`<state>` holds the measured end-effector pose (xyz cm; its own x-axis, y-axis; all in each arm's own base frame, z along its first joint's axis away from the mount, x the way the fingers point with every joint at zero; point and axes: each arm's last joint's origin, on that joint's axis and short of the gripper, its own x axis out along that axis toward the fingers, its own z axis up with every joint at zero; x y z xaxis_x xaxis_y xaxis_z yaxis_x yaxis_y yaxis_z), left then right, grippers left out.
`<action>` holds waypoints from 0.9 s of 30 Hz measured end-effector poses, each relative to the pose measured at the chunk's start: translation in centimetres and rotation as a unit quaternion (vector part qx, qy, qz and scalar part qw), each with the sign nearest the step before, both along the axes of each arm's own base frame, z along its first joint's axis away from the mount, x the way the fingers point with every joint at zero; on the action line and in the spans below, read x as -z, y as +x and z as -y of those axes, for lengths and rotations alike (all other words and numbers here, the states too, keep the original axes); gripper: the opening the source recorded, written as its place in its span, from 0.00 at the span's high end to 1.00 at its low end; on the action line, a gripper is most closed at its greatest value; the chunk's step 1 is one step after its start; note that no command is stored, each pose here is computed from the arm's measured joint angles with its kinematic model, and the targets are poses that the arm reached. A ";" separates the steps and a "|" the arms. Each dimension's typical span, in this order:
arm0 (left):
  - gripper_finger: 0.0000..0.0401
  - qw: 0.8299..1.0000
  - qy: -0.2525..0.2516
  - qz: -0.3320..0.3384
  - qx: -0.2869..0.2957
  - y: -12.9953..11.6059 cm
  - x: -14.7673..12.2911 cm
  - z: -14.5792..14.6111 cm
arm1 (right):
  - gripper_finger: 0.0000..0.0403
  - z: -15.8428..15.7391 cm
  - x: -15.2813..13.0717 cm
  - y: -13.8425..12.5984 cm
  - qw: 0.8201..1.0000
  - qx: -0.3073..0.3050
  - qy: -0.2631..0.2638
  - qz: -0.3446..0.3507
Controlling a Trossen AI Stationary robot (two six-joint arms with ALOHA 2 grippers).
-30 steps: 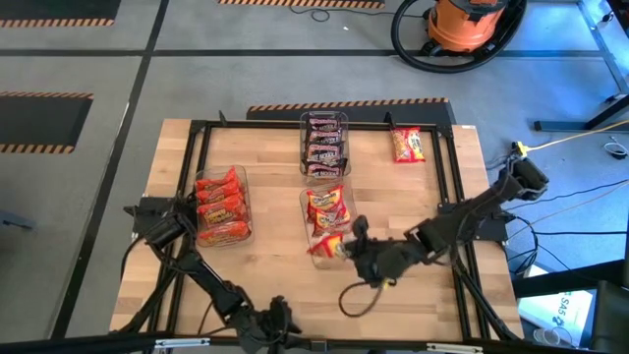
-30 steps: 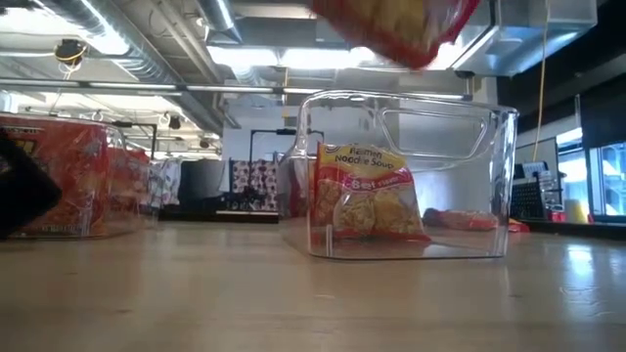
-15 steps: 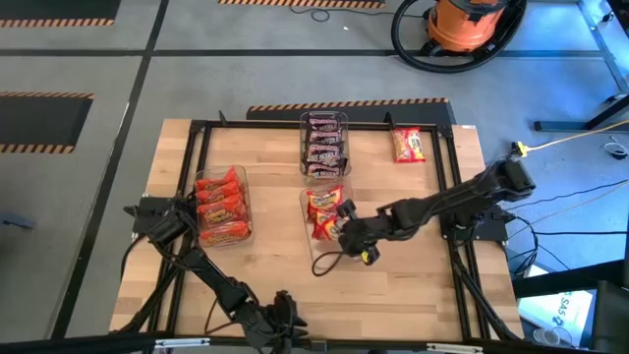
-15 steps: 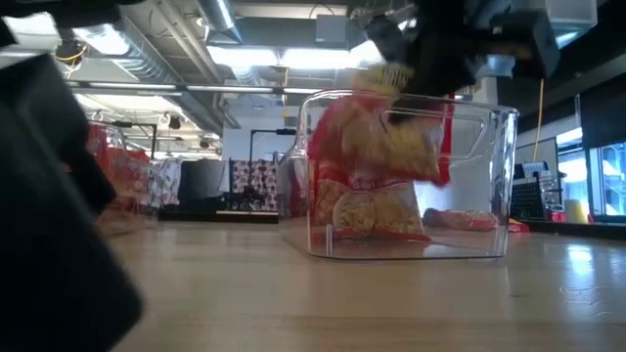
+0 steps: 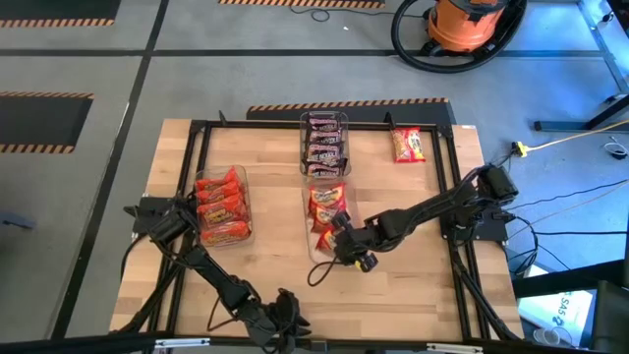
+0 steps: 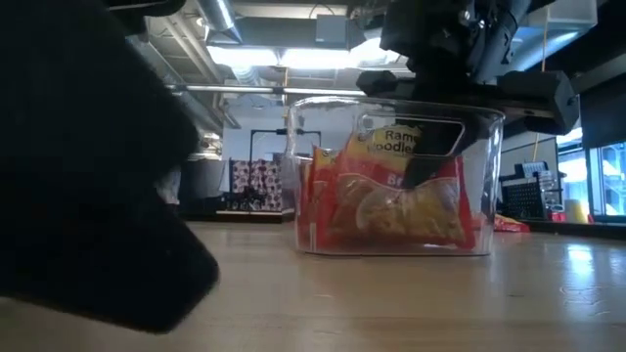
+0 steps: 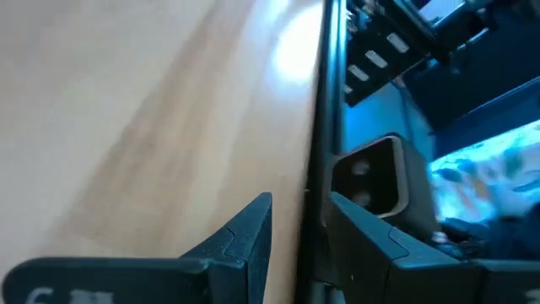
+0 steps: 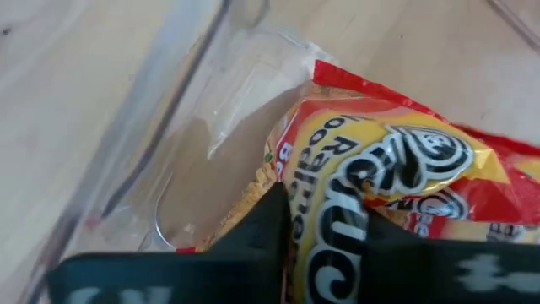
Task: Sort Maruchan noodles
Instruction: Put the red noodle pack into the right transparent bin
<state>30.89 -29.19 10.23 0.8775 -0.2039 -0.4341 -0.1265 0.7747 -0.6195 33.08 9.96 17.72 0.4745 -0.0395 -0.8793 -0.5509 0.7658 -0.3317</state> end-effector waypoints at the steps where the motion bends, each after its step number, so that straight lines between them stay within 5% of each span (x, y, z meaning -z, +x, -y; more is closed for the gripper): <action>1: 0.73 1.000 -0.013 0.000 0.001 0.1 -0.1 0.0 | 0.85 0.0 0.0 0.0 1.000 0.003 0.001 0.000; 9: 0.73 0.990 -0.067 -0.050 0.118 1.1 -0.7 -0.8 | 0.53 0.3 -1.6 0.3 0.998 0.030 -0.049 0.014; 14: 0.73 0.982 -0.044 -0.057 0.173 1.6 -3.5 -2.4 | 0.44 0.4 -6.2 -0.2 0.997 0.068 -0.035 -0.005; 23: 0.73 0.983 0.132 -0.088 0.096 0.9 -8.5 -7.5 | 0.48 2.9 -11.8 -6.8 0.972 0.232 -0.020 0.035; 27: 0.73 0.973 0.217 -0.070 0.022 0.6 -10.0 -9.1 | 0.55 5.7 -10.7 -10.7 0.914 0.376 -0.063 0.142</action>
